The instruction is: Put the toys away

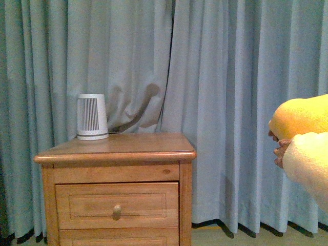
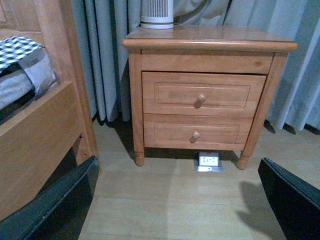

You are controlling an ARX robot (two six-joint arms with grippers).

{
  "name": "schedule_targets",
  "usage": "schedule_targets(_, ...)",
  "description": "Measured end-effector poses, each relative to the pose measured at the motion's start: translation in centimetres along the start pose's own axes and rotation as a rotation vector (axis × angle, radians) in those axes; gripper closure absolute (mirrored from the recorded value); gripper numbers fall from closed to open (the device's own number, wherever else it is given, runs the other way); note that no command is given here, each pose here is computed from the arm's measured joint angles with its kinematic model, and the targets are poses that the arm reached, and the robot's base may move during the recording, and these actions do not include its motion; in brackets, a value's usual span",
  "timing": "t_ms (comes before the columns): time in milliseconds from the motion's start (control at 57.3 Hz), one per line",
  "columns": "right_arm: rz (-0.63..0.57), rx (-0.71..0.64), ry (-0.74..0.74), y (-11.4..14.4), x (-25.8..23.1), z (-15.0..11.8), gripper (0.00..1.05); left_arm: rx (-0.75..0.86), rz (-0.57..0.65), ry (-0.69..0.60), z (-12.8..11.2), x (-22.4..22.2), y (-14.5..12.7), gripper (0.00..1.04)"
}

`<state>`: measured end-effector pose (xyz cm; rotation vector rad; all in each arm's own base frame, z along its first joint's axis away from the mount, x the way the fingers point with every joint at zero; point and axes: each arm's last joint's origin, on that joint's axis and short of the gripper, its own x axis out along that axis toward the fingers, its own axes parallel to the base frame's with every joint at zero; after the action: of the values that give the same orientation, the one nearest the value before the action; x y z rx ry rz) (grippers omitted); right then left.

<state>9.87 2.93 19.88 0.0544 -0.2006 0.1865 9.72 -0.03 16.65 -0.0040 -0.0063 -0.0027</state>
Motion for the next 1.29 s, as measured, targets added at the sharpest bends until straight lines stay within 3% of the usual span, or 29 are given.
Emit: schedule_targets(1292,0.0,0.0,0.001,0.01,0.0,-0.04,0.85,0.0,0.001,0.0,0.0,0.0,0.0,0.06)
